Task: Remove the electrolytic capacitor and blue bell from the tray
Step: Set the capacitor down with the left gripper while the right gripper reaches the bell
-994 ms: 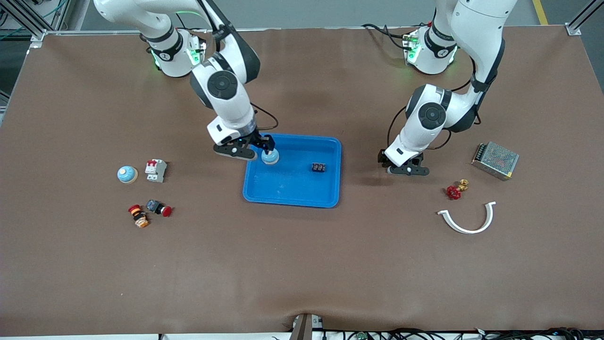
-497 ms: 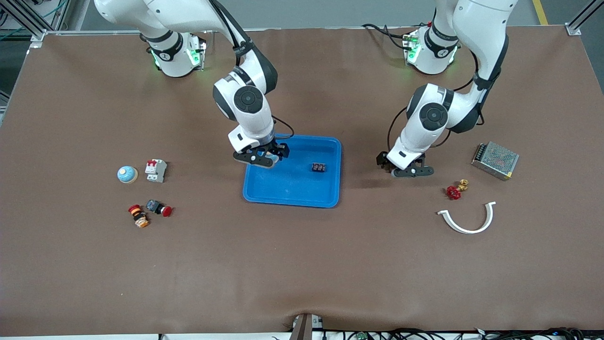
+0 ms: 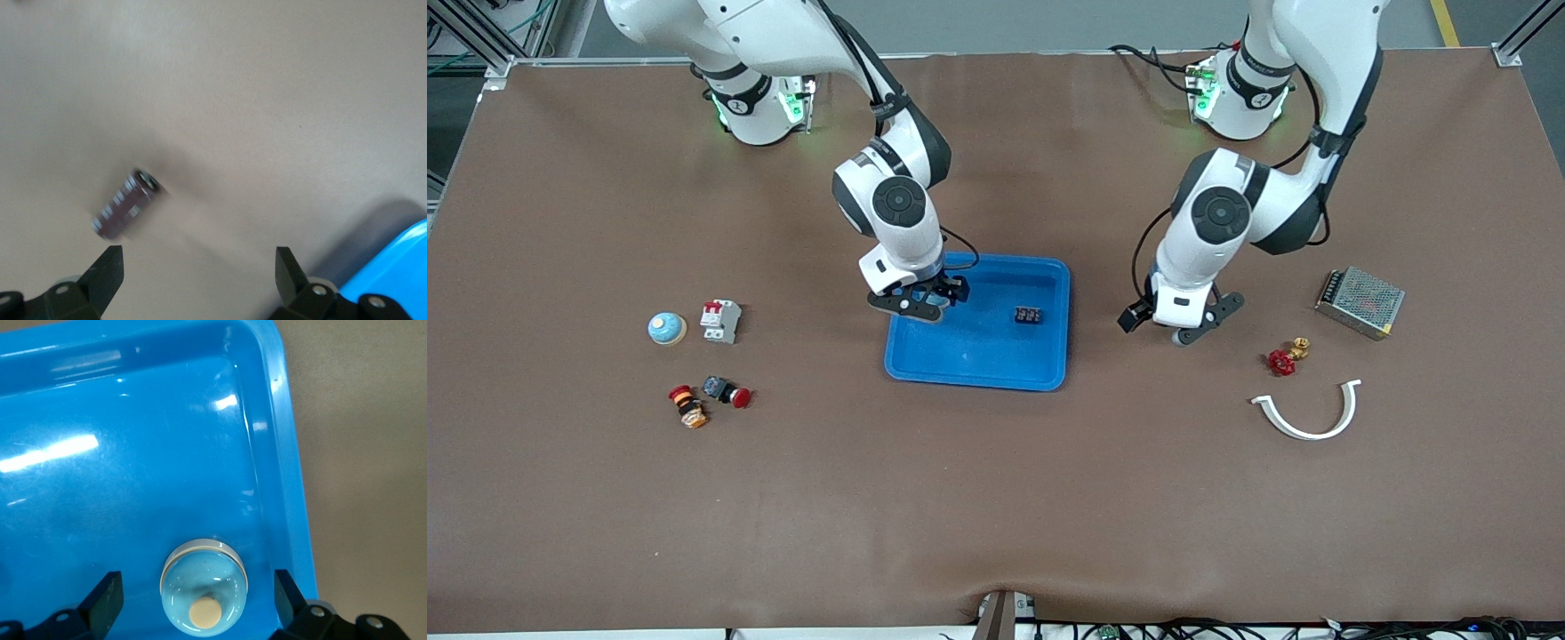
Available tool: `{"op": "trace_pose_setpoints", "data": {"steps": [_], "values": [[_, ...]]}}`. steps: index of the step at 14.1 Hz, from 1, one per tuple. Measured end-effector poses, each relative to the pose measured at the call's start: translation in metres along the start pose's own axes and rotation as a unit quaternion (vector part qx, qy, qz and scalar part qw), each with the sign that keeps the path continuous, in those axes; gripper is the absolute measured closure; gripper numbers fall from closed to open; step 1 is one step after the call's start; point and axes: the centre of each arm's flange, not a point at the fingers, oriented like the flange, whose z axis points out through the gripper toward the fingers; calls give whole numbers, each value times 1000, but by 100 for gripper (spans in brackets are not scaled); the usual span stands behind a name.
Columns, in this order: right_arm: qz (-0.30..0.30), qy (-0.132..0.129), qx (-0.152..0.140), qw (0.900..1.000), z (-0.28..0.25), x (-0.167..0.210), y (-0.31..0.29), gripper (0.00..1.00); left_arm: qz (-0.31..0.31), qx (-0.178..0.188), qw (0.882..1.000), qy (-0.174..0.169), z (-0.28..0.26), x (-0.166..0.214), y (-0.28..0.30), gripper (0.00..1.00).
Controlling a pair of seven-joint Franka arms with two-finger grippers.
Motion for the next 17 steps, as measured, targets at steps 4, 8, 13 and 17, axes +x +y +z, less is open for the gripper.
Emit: {"op": "trace_pose_setpoints", "data": {"steps": [4,8,13,17], "values": [[-2,-1,-1,1000,3,-2,-1,0,-112,-13,994,-1,8,-17,26,0],[-5,-1,-2,1000,11,-7,-1,0,-176,-22,984,-2,8,-30,44,0],[-5,2,0,1000,24,-10,4,0,-240,-25,970,-7,20,-41,68,0],[-6,1,-1,1000,26,-11,5,0,-253,-23,967,-10,31,-58,83,0]]}}
